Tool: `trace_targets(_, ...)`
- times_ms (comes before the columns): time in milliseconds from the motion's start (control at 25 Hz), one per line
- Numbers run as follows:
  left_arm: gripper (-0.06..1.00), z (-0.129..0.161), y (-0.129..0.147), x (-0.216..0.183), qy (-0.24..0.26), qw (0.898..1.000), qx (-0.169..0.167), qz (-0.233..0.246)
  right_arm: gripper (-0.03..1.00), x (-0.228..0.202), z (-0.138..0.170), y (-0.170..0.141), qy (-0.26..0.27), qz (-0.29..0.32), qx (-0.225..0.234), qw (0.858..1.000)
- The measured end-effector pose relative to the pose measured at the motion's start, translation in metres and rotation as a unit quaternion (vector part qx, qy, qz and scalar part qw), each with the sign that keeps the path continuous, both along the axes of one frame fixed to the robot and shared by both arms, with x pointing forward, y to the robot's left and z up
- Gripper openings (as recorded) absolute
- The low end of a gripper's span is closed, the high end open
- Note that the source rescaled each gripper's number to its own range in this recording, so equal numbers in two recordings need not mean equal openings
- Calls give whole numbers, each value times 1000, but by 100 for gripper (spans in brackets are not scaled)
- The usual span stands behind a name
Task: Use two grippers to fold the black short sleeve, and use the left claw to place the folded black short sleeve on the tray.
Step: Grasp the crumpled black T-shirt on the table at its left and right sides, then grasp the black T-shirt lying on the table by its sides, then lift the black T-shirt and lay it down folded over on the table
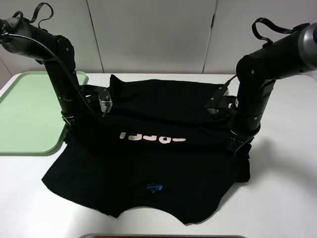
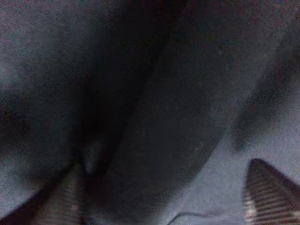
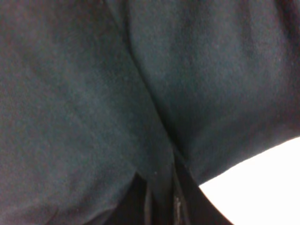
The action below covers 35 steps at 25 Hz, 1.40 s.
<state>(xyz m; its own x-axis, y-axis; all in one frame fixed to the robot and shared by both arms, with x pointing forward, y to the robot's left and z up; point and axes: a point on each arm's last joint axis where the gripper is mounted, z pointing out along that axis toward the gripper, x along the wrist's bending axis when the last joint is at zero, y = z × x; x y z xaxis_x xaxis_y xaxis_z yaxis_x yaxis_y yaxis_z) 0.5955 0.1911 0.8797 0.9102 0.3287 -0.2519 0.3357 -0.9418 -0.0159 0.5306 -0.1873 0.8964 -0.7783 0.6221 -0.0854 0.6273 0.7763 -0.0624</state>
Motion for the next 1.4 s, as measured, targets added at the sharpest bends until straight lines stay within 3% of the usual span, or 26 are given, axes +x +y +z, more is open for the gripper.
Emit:
trace_targets(40, 48, 0, 0, -1, 5, 1000, 1, -1, 1, 0, 0, 0, 0, 0, 0, 1000)
trace_targets(80, 48, 0, 0, -1, 5, 1000, 1, -1, 1, 0, 0, 0, 0, 0, 0, 1000)
trace_targets(280, 9, 1, 4, -4, 21, 1000, 17, -12, 1, 0, 0, 0, -1, 0, 0, 1000)
trace_targets(360, 2, 1, 4, -4, 21, 1000, 21, -5, 1, 0, 0, 0, -2, 1, 0, 1000)
trace_targets(640, 0, 4, 2, 1, 12, 996, 35, 79, 1, 2, 1, -5, -13, -11, -27, 1000)
trace_targets(760, 1, 13, -3, 1, -2, 996, 31, 83, 1, 4, 7, -8, -31, -20, -38, 999)
trace_targets(1000, 0, 55, -16, 1, -79, 993, -9, 82, 1, 3, 63, -16, -135, -15, -37, 990)
trace_targets(1120, 0, 83, -29, -5, -117, 988, -46, 85, 1, -2, 98, -23, -203, -26, -38, 978)
trace_targets(1240, 0, 131, -51, -24, -176, 978, -93, 59, 1, -15, 140, -32, -276, -42, -23, 960)
trace_targets(1400, 0, 196, -69, -64, -251, 957, -142, 12, 1, -35, 179, -42, -339, -54, -3, 939)
